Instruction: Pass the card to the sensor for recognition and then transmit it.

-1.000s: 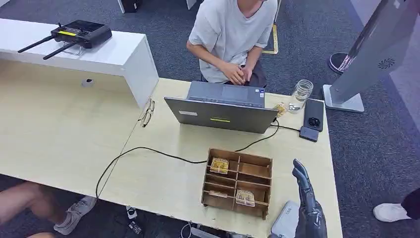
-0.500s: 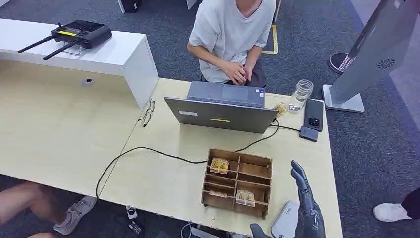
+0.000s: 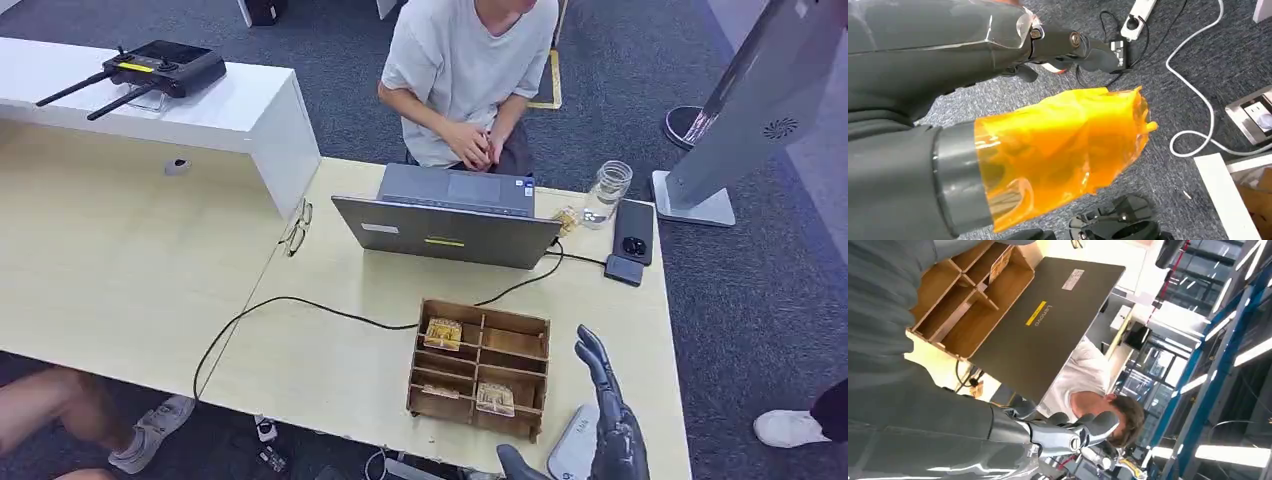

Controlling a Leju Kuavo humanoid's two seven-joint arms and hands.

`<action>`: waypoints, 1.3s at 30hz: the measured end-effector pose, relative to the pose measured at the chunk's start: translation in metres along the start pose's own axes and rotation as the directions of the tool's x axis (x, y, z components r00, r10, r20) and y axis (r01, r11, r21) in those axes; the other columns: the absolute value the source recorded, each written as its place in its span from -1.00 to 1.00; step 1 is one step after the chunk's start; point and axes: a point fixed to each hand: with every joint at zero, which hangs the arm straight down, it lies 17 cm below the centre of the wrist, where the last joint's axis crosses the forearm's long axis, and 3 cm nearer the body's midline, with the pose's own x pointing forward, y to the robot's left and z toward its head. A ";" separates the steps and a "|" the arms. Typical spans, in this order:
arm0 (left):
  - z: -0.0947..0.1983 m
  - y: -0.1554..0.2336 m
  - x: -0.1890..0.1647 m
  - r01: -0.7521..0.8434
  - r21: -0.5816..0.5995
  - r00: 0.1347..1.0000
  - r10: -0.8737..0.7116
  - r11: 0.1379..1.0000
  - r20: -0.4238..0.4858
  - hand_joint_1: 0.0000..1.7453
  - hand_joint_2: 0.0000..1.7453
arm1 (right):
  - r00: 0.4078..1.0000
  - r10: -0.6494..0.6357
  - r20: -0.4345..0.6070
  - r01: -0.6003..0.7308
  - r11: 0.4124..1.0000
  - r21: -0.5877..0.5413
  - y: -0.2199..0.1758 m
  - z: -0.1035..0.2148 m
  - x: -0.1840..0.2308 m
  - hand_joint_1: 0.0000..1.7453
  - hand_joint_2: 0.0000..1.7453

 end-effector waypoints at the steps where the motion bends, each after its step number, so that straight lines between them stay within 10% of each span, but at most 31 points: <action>1: 0.000 0.000 0.000 0.000 0.000 1.000 0.000 1.000 0.000 -1.00 -1.00 | 1.000 0.002 0.000 -0.002 1.000 0.002 0.001 0.000 -0.001 -1.00 1.00; 39: -0.005 0.003 0.006 0.021 -0.010 1.000 -0.021 1.000 -0.021 -1.00 -1.00 | 0.956 0.286 -0.062 -0.269 0.941 0.204 0.040 0.004 -0.048 -1.00 1.00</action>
